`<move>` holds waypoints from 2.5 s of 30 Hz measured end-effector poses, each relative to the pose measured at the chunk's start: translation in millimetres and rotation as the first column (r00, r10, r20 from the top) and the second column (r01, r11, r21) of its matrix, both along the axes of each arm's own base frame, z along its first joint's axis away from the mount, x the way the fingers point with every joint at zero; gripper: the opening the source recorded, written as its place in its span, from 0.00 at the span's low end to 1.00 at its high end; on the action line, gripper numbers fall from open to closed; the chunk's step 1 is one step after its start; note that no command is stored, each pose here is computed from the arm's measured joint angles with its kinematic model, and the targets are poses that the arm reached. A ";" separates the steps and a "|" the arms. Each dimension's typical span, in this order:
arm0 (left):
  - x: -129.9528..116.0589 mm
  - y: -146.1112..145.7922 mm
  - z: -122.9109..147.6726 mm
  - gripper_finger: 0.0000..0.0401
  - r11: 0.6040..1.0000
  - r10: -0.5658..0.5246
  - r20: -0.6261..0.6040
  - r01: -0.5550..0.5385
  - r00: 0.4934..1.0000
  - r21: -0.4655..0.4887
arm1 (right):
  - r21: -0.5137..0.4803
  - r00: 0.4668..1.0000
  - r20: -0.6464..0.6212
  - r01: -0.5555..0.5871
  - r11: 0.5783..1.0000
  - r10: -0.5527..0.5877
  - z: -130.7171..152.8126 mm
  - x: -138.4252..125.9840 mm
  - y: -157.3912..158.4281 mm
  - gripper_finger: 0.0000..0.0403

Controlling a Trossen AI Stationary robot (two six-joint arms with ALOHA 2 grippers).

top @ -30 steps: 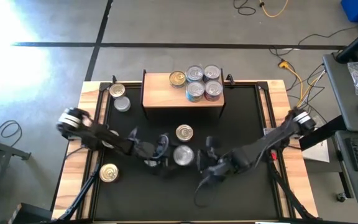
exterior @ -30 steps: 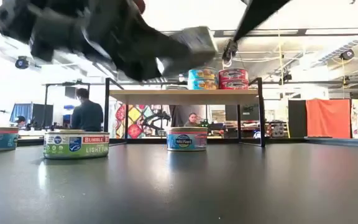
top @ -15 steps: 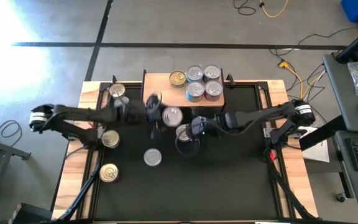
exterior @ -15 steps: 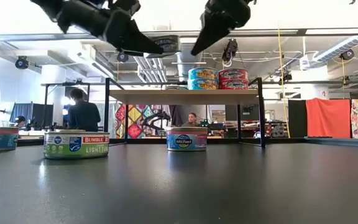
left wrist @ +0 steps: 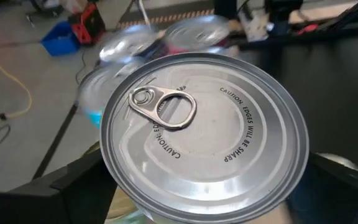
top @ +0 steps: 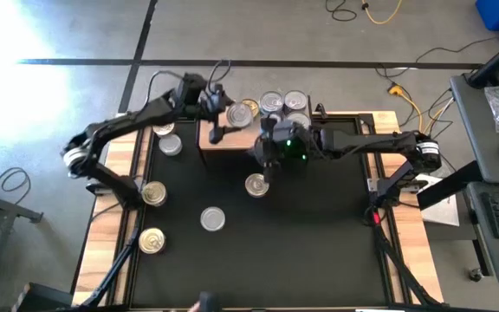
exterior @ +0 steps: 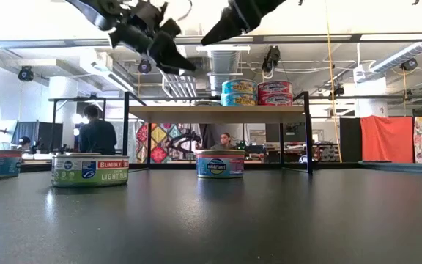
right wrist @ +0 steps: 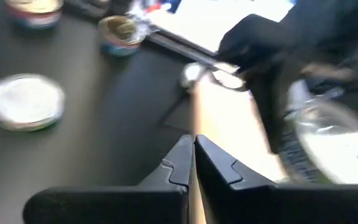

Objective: Stack canned seafood by type on shelf
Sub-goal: Stack the green tuna can on top of the other green tuna can on the shelf

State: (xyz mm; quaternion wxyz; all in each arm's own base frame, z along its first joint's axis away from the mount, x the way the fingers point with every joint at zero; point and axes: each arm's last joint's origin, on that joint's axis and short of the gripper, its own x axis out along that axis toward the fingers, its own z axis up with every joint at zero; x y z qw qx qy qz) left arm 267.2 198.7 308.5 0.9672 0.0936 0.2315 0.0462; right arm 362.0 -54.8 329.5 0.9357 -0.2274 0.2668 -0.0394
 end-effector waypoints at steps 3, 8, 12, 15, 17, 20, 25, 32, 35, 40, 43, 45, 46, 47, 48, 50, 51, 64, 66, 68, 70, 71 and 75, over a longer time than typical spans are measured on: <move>3.6 29.1 -2.4 0.93 1.000 0.001 -0.044 -0.001 0.999 0.002 | -0.047 0.997 0.058 0.046 0.998 -0.043 7.9 -3.7 -24.4 0.03; 12.3 65.1 -3.9 0.93 1.000 -0.024 -0.118 0.024 0.993 0.000 | -0.126 0.976 0.155 0.173 0.977 -0.153 14.6 -8.4 -78.9 0.03; 18.9 88.6 -5.3 0.93 0.999 -0.037 -0.167 0.034 0.985 -0.023 | -0.098 0.961 0.109 0.265 0.959 -0.254 4.4 -8.9 -124.8 0.03; 23.1 103.2 -3.1 0.93 0.998 -0.057 -0.176 0.052 0.983 -0.035 | -0.048 0.965 0.098 0.250 0.967 -0.245 5.0 -7.3 -150.1 0.03; 27.0 110.4 -2.3 0.93 0.997 -0.068 -0.182 0.061 0.981 -0.044 | -0.030 0.968 0.100 0.234 0.972 -0.230 11.6 -4.5 -162.1 0.03; 32.7 118.3 -5.1 0.93 0.996 -0.082 -0.206 0.070 0.975 -0.064 | -0.014 0.968 0.060 0.245 0.969 -0.244 16.2 3.9 -177.2 0.03; 38.6 122.7 -6.4 0.93 0.981 -0.149 -0.189 0.121 0.971 -0.149 | 0.055 0.979 -0.015 0.205 0.977 -0.204 19.0 13.9 -198.2 0.03; 33.5 116.8 -7.4 0.93 0.970 -0.165 -0.242 0.113 0.956 -0.216 | 0.086 0.978 -0.060 0.202 0.976 -0.198 15.4 20.0 -211.8 0.03; 36.3 118.1 -14.2 0.93 0.973 -0.149 -0.235 0.100 0.961 -0.207 | 0.091 0.984 -0.052 0.174 0.981 -0.170 13.3 23.2 -212.5 0.03; 39.3 120.4 -22.6 0.93 0.979 -0.125 -0.234 0.081 0.964 -0.189 | 0.100 0.986 -0.073 0.158 0.982 -0.152 3.5 27.1 -214.5 0.03; 39.9 121.4 -23.3 0.93 0.980 -0.115 -0.230 0.072 0.966 -0.186 | 0.102 0.985 -0.078 0.159 0.982 -0.151 0.7 28.1 -215.5 0.03; 40.8 120.7 -23.3 0.94 0.980 -0.117 -0.229 0.075 0.966 -0.185 | 0.102 0.985 -0.078 0.158 0.982 -0.151 -0.5 28.9 -216.0 0.03; 41.2 120.3 -23.3 0.95 0.980 -0.118 -0.230 0.075 0.966 -0.185 | 0.104 0.986 -0.080 0.157 0.982 -0.149 -1.7 29.4 -216.3 0.03; 41.5 120.0 -23.4 0.96 0.980 -0.116 -0.232 0.074 0.966 -0.185 | 0.106 0.986 -0.084 0.154 0.982 -0.146 -3.4 29.8 -216.5 0.03; 42.2 119.4 -23.4 0.97 0.980 -0.115 -0.234 0.073 0.965 -0.184 | 0.106 0.986 -0.091 0.152 0.983 -0.142 -5.6 29.8 -216.5 0.03; 43.8 118.0 -23.8 0.98 0.982 -0.108 -0.246 0.065 0.963 -0.176 | 0.110 0.987 -0.101 0.139 0.984 -0.129 -9.2 29.8 -216.0 0.03; 44.7 117.3 -23.9 0.98 0.983 -0.103 -0.253 0.060 0.962 -0.171 | 0.118 0.988 -0.101 0.129 0.985 -0.118 -10.5 29.9 -215.6 0.03; 44.7 115.7 -21.9 0.99 0.983 -0.089 -0.273 0.039 0.958 -0.181 | 0.147 0.987 -0.138 0.104 0.984 -0.084 -30.1 29.0 -214.2 0.03; 44.2 115.0 -18.6 0.99 0.983 -0.087 -0.284 0.036 0.955 -0.179 | 0.144 0.987 -0.143 0.098 0.985 -0.077 -32.1 28.7 -213.9 0.03; 43.5 113.5 -14.6 0.99 0.982 -0.091 -0.296 0.037 0.951 -0.183 | 0.146 0.986 -0.150 0.092 0.985 -0.070 -34.8 28.4 -213.4 0.03; 42.2 112.0 -9.9 0.99 0.981 -0.094 -0.309 0.036 0.946 -0.190 | 0.147 0.986 -0.155 0.089 0.985 -0.066 -38.2 28.4 -212.9 0.03; 41.7 111.4 -7.7 0.99 0.981 -0.098 -0.315 0.038 0.944 -0.192 | 0.147 0.986 -0.155 0.087 0.985 -0.064 -39.4 28.3 -212.8 0.03; 38.2 109.4 4.8 0.99 0.978 -0.101 -0.321 0.036 0.942 -0.204 | 0.155 0.983 -0.172 0.087 0.984 -0.059 -46.1 27.7 -212.1 0.03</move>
